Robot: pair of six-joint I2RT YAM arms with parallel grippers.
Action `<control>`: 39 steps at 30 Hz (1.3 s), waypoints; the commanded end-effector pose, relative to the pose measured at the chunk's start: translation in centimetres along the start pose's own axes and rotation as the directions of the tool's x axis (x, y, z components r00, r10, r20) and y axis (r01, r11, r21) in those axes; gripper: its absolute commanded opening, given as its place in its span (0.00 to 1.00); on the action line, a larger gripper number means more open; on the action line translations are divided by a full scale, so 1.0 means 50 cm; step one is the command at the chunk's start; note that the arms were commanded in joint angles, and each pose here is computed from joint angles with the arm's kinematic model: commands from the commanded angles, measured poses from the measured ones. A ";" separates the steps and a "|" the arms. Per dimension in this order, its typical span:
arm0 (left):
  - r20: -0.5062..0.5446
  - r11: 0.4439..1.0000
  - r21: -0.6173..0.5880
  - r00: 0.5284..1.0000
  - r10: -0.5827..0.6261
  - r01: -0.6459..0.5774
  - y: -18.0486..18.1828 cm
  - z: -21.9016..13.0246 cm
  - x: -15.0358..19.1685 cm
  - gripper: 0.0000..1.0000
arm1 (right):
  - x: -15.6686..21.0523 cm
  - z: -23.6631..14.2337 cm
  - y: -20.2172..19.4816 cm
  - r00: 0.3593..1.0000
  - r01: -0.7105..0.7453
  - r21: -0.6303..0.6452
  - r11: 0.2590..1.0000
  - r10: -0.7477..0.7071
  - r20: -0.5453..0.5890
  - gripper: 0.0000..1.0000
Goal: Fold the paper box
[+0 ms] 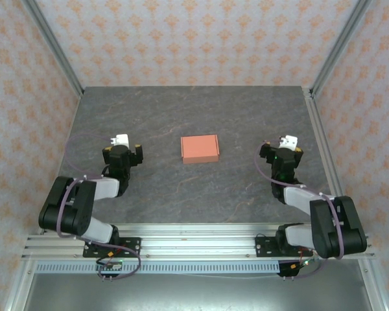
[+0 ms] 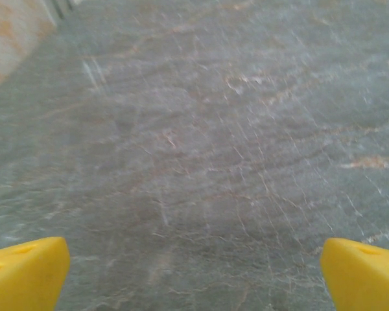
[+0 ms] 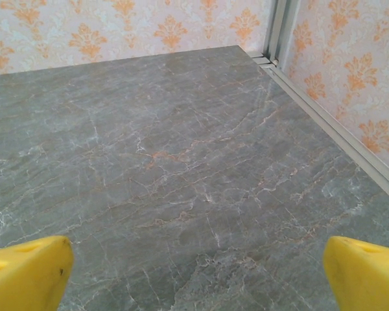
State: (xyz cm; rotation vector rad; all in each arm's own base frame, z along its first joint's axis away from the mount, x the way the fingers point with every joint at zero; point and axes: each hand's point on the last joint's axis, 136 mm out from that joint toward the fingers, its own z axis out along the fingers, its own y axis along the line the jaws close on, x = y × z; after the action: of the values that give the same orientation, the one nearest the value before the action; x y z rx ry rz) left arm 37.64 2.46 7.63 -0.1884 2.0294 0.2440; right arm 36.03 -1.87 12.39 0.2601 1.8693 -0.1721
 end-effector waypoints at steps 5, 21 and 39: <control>0.062 0.999 0.044 0.998 -0.031 0.029 0.001 0.013 -0.046 1.00 | 0.003 0.016 0.019 0.999 -0.006 -0.085 0.996 0.010 0.051 0.99; 0.061 0.999 0.044 0.998 -0.028 0.026 0.000 0.013 -0.045 1.00 | 0.046 0.087 -0.005 0.995 -0.058 -0.028 0.998 0.056 -0.079 0.99; 0.061 0.999 0.045 0.998 -0.029 0.026 -0.001 0.013 -0.046 1.00 | 0.045 0.085 -0.005 0.996 -0.056 -0.031 0.998 0.053 -0.077 0.99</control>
State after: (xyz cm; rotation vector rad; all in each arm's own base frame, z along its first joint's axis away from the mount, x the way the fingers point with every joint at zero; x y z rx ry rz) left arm 38.26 2.72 7.76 -0.1860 2.0218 0.1914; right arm 39.14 -2.54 8.83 0.2719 1.9410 -0.0861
